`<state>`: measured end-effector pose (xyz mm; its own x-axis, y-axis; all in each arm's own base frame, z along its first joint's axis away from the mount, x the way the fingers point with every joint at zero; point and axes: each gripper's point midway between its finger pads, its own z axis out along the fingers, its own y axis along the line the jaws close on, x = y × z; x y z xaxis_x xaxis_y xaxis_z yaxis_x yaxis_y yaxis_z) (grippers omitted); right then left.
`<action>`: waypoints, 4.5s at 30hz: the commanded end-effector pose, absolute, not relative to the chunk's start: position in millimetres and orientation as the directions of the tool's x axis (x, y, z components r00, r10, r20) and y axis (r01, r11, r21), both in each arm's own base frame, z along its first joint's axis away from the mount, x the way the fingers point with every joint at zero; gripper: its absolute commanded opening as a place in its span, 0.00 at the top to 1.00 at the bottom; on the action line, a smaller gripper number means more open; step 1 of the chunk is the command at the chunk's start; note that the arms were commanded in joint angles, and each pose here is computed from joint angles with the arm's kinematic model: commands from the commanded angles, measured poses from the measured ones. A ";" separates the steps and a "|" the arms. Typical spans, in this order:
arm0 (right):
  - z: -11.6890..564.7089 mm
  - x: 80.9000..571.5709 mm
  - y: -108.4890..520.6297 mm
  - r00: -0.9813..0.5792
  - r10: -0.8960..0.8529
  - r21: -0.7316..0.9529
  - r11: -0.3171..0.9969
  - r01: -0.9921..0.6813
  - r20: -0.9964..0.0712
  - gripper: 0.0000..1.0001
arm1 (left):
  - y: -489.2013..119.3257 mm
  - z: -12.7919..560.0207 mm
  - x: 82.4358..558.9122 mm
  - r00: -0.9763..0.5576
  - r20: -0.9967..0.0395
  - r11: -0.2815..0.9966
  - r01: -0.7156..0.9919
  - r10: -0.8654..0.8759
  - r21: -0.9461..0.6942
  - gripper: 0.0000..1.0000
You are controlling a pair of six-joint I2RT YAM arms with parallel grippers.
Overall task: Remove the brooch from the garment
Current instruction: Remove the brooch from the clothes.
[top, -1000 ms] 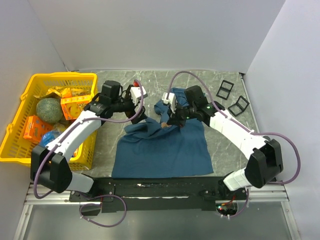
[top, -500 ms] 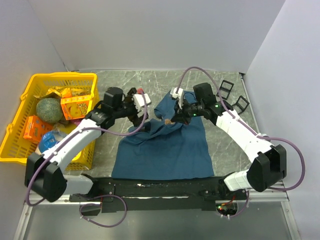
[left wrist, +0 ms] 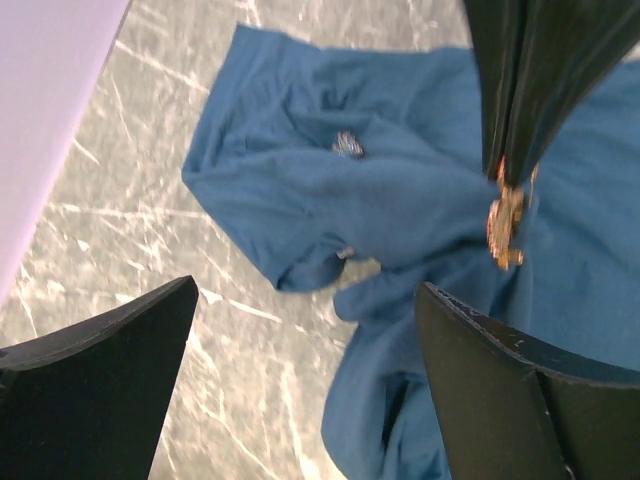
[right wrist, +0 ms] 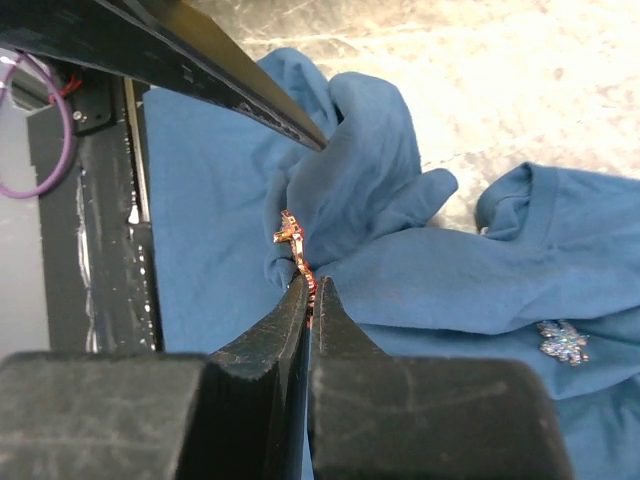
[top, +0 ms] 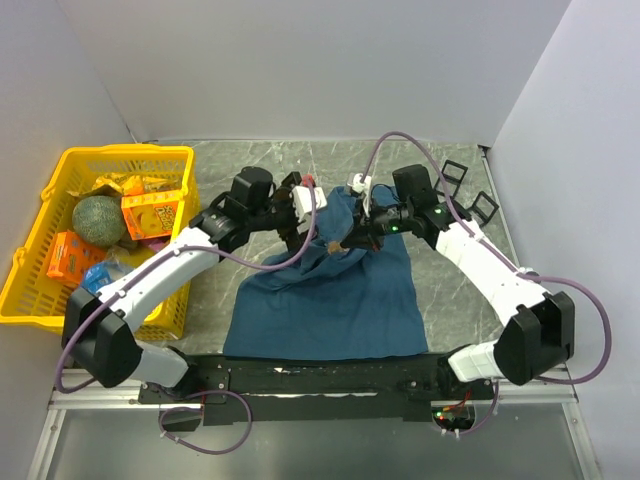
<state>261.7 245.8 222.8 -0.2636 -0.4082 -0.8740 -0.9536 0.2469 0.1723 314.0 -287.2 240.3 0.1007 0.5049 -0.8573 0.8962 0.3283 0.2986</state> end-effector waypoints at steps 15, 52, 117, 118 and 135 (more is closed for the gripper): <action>213.5 263.7 242.1 -0.305 -0.380 0.238 0.215 -0.947 -0.873 1.00 | -318.8 258.1 290.5 0.158 -0.898 0.200 0.946 0.410 0.257 0.04; 204.7 270.4 232.7 -0.381 -0.335 0.327 0.209 -0.922 -0.862 1.00 | -351.9 223.4 259.2 0.029 -0.934 -0.040 0.999 0.357 0.016 0.04; 203.9 270.9 219.0 -0.359 -0.320 0.293 0.238 -0.926 -0.877 1.00 | -376.0 181.4 255.9 -0.088 -0.907 -0.003 0.995 0.412 -0.098 0.74; 204.0 271.5 218.7 -0.359 -0.319 0.292 0.239 -0.926 -0.877 1.00 | -376.0 181.4 255.8 -0.088 -0.907 -0.003 0.995 0.412 -0.098 0.75; 205.8 271.3 214.8 -0.354 -0.308 0.285 0.246 -0.926 -0.883 1.00 | -376.1 177.4 255.0 -0.097 -0.905 -0.003 0.994 0.414 -0.108 0.77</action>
